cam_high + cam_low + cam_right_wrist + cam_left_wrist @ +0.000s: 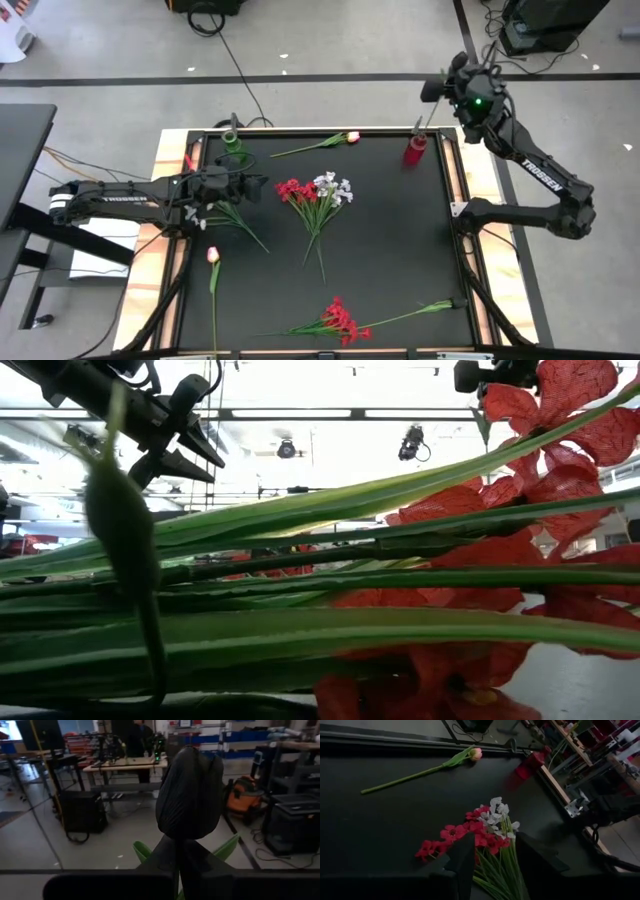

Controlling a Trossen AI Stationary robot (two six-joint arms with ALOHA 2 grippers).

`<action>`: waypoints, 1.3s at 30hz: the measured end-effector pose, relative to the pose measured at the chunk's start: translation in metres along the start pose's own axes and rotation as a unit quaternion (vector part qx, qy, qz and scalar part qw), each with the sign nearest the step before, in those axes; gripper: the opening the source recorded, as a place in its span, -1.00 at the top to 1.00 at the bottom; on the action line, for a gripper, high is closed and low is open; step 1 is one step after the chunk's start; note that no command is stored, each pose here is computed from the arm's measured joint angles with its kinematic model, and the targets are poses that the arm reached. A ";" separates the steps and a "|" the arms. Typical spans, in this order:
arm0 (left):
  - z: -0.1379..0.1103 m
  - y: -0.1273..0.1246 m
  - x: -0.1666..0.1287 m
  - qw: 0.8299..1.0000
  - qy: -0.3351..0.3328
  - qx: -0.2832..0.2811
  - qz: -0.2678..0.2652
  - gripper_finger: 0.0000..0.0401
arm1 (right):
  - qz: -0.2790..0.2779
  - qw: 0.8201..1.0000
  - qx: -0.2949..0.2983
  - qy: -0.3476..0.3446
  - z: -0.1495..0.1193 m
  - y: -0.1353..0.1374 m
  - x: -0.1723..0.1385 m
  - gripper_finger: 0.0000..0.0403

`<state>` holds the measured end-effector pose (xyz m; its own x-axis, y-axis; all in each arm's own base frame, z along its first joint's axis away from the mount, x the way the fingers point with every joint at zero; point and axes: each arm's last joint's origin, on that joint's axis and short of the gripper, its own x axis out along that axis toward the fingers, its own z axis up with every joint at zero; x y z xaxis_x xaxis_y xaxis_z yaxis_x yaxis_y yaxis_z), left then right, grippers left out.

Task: Sort flowers into vase by color
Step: Put the top black tulip into the red flower vase

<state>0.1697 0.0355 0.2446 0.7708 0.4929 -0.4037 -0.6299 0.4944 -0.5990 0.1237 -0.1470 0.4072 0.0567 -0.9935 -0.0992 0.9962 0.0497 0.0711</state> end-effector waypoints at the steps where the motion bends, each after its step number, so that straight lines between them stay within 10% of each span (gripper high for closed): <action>1: 0.000 0.000 0.000 1.000 0.000 -0.001 0.000 0.26 | -0.003 1.000 0.000 -0.003 0.001 -0.001 0.001 0.92; 28: 0.001 0.001 0.001 1.000 -0.004 -0.006 0.004 0.26 | -0.019 0.999 -0.033 0.028 -0.024 0.009 0.025 0.90; 39: 0.002 0.001 0.001 1.000 -0.008 0.008 0.008 0.26 | 0.025 0.992 -0.003 0.127 -0.057 0.009 0.027 0.48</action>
<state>0.1691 0.0377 0.2447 0.7594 0.5121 -0.4012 -0.6431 0.4980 -0.5817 0.1381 -0.1679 0.3486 0.1199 -0.9317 -0.3427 0.9921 0.0993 0.0771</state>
